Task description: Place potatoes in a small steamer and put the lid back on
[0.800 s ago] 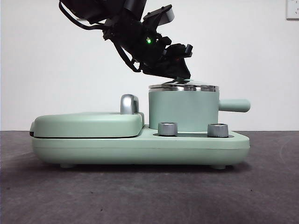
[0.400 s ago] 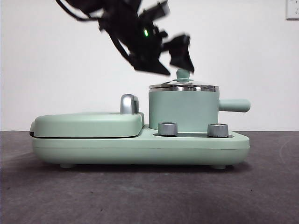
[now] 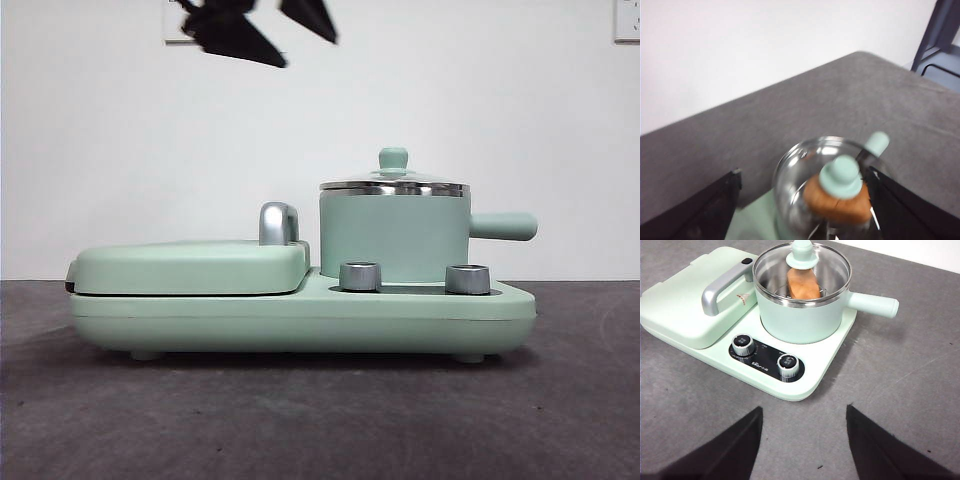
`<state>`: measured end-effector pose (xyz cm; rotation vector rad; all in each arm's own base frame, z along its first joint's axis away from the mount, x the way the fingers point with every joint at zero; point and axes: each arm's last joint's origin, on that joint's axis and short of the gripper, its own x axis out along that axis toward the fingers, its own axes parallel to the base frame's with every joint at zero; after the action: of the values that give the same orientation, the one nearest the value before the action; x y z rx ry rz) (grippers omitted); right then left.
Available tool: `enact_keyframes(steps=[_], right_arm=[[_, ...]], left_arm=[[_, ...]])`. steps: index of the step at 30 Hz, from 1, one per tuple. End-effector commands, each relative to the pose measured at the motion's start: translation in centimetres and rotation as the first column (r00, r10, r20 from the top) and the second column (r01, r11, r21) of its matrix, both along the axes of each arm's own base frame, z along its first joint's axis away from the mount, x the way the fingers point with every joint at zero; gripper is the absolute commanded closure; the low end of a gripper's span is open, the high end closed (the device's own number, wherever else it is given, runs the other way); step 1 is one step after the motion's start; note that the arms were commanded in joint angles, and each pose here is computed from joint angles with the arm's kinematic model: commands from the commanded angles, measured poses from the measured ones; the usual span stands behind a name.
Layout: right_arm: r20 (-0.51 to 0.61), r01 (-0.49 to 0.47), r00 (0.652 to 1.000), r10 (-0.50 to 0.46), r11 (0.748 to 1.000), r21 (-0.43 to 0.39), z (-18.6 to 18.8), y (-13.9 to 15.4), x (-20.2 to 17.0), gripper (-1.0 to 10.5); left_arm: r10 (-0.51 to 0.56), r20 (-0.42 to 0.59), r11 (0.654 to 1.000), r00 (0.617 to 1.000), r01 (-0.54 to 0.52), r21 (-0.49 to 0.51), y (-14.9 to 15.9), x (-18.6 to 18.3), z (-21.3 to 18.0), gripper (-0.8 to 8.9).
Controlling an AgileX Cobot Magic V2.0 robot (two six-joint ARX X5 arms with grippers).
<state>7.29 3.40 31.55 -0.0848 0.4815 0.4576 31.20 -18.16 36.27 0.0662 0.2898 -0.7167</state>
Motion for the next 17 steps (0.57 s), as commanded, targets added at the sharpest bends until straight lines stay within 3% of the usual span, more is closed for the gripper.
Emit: enact_keyframes(steps=[1,8,17], right_arm=[[0.008,0.001,1.0,-0.001,1.0,0.009,0.2,0.1,0.1,6.9],[0.007,-0.002,1.0,0.002,1.0,0.01,0.2,0.1,0.1,6.9],[0.006,-0.002,1.0,0.002,1.0,0.011,0.2,0.1,0.0,6.9]], left_arm=[[0.03,0.013,0.999,0.999,-0.03,-0.012,1.9,-1.3,1.0,4.22],[0.149,-0.008,0.989,0.989,-0.149,-0.017,8.0,-6.3,-0.3,4.22],[0.267,-0.155,0.963,0.951,-0.271,-0.004,12.9,-14.4,-4.6,4.21]])
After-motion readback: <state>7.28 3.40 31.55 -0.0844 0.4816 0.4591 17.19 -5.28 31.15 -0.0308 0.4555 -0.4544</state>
